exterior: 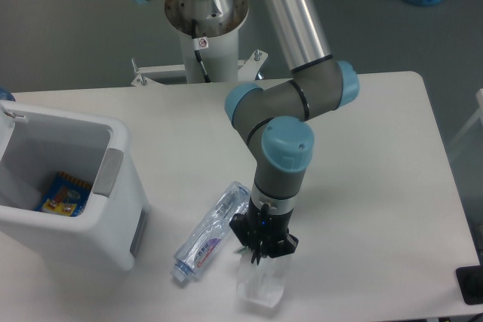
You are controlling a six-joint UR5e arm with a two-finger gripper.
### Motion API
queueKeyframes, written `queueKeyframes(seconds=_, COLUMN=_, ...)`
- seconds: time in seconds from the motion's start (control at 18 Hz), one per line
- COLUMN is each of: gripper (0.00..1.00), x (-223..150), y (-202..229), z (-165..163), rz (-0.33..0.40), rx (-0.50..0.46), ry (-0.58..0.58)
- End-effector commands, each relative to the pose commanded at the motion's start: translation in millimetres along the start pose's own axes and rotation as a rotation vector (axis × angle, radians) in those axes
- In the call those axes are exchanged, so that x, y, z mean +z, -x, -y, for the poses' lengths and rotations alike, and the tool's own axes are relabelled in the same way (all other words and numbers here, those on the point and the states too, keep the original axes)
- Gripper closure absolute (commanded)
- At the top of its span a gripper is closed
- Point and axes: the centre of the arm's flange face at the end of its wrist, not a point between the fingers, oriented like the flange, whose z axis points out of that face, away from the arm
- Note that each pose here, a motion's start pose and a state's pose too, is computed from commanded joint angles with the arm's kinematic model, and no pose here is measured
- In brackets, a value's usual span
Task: Place the trash in the trash can
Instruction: 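Lower the gripper and close it on the plastic bag, then carry the bag over the white bin and open the gripper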
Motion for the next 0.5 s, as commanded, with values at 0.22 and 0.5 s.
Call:
queueKeyframes(seconds=0.22, gripper=1.0, x=-42.7, y=-26.1, z=28.9, rz=-0.038, rx=-0.041, ry=-0.1)
queueKeyframes(seconds=0.5, gripper=1.0, x=-108.0, y=-85.8, z=67.0, rz=-0.105, rx=-0.039, ry=-0.226)
